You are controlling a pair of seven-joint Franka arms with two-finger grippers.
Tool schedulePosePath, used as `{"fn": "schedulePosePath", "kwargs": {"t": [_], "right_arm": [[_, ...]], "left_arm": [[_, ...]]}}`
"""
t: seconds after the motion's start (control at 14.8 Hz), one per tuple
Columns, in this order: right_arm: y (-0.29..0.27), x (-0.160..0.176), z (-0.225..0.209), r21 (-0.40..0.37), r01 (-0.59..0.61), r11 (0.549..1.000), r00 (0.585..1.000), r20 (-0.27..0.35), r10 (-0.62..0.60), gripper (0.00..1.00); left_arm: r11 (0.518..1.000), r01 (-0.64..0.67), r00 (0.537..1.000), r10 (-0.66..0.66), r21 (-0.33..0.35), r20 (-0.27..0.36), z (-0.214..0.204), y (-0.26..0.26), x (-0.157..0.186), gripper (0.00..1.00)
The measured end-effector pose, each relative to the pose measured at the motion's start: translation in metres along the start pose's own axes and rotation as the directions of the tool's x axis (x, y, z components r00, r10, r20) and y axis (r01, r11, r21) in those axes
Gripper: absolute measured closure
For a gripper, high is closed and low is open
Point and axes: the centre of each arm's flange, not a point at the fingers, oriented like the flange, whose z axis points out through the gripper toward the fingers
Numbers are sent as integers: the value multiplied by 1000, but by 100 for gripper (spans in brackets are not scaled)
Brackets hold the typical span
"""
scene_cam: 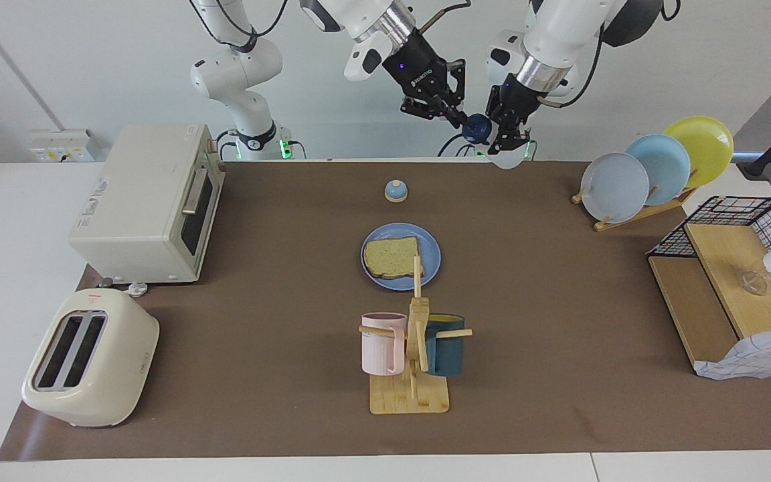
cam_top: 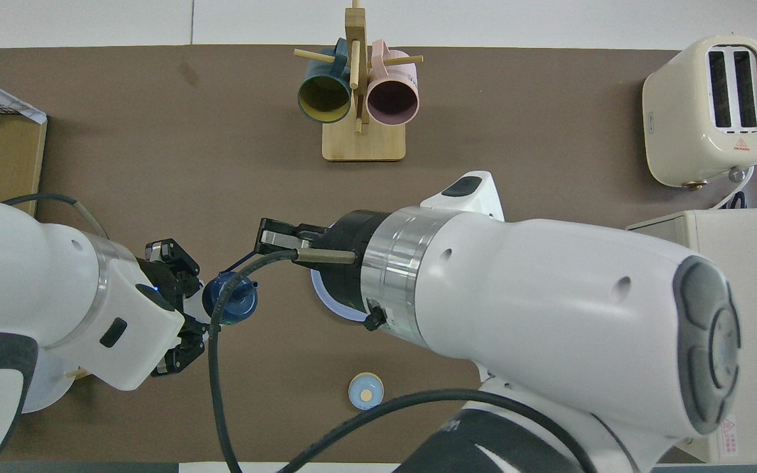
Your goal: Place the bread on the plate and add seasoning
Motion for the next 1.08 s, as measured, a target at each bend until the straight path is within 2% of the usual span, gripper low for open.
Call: {"fn": "schedulePosePath", "kwargs": {"t": [0.2,0.27,0.61,0.81,0.95,1.08], "right_arm": [[0,-1,0,0,4,1000,1000,1,-4,90],[0,0,0,0,4,1000,1000,0,-4,84],[3,5,-3,-2,13,1000,1000,-11,-13,33],[19,15,-4,-51,105,993,994,14,-104,1],[44,32,-12,-145,201,969,979,57,-195,0],[76,45,-24,-257,260,931,963,146,-228,0]], "left_arm": [[1000,0,1000,0,0,0,0,0,0,64],[1000,0,1000,0,-1,1,0,0,0,65],[1000,7,1000,-7,-10,5,3,-1,-3,65],[1000,22,1000,-22,-10,5,3,-1,-3,65],[1000,30,1000,-30,-9,5,3,-1,-3,65],[999,45,999,-45,-9,7,4,1,1,65]]}}
